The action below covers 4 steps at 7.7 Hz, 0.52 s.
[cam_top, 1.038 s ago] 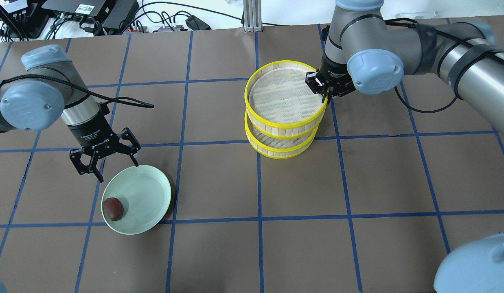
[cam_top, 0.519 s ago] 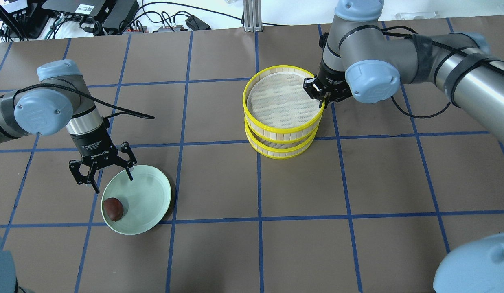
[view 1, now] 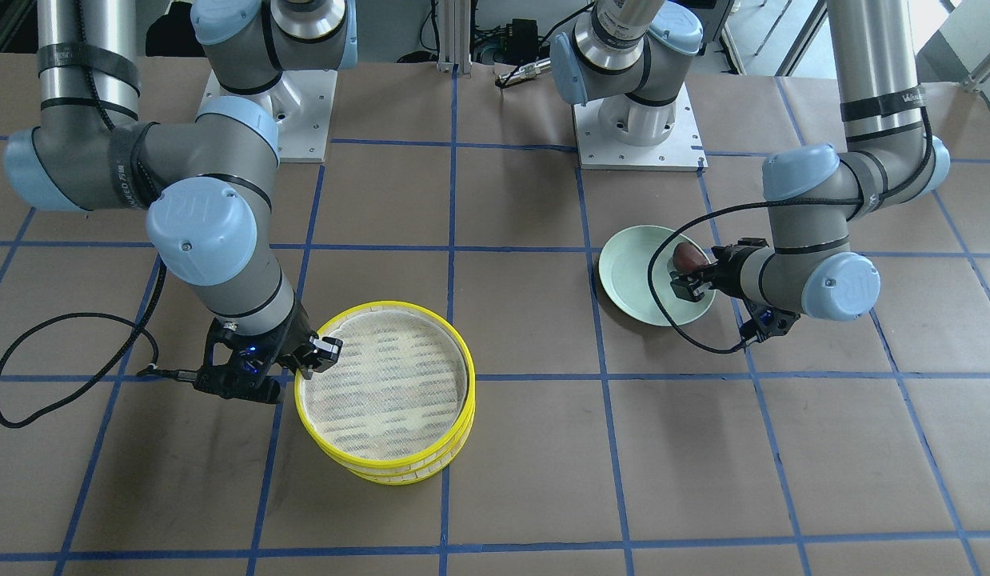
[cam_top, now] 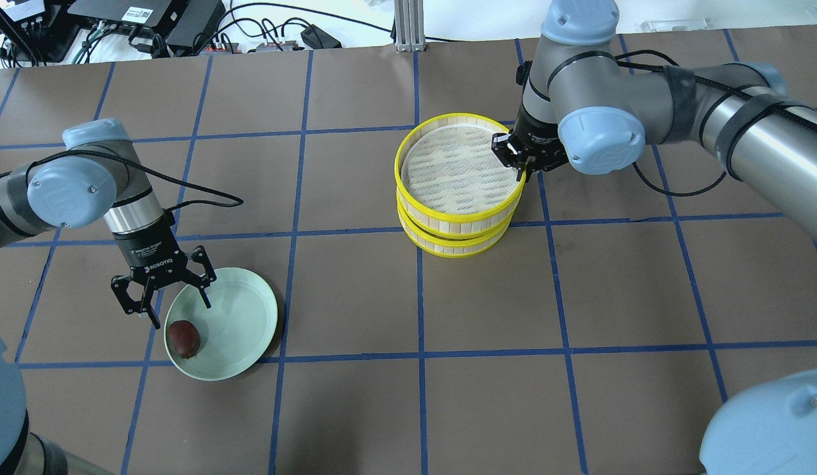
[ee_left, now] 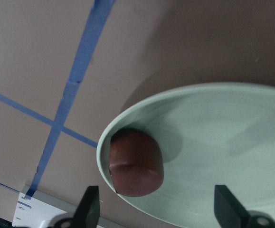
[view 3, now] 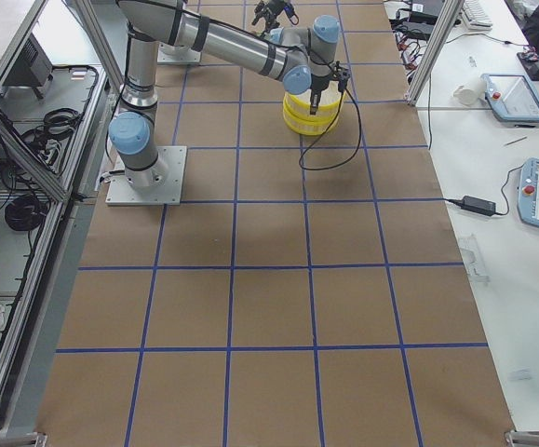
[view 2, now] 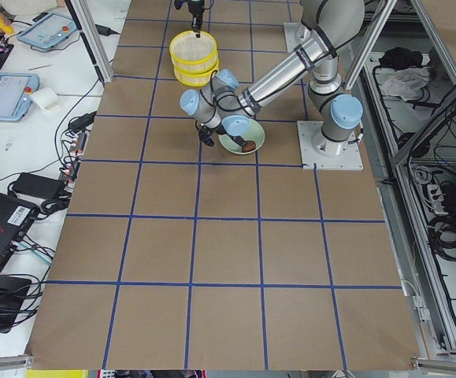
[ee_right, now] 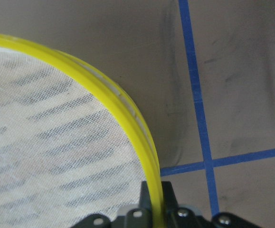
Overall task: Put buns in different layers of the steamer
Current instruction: 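Lower the left gripper onto the brown bun and close it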
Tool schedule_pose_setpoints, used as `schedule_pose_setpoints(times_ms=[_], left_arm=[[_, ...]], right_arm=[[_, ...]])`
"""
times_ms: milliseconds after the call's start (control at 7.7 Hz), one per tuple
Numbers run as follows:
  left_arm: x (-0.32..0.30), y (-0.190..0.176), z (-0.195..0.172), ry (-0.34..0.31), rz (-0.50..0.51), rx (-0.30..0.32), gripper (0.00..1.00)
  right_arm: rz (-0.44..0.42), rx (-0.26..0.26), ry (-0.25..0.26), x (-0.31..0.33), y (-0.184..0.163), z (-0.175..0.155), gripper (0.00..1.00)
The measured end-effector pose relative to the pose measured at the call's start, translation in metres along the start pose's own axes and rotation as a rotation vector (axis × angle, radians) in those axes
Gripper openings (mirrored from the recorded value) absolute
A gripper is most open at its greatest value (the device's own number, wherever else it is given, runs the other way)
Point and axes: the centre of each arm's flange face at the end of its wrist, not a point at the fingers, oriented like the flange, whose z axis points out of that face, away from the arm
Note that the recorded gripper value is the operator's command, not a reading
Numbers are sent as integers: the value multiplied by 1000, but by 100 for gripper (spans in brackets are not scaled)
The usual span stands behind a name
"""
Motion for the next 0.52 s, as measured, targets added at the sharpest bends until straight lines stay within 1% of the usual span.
schedule_pose_setpoints(times_ms=[260, 519], left_arm=[[-1, 1, 15, -10, 0, -31, 85], [-7, -1, 21, -58, 0, -32, 82]], right_arm=[[0, -2, 0, 0, 0, 1, 0], [0, -6, 0, 0, 0, 2, 0]])
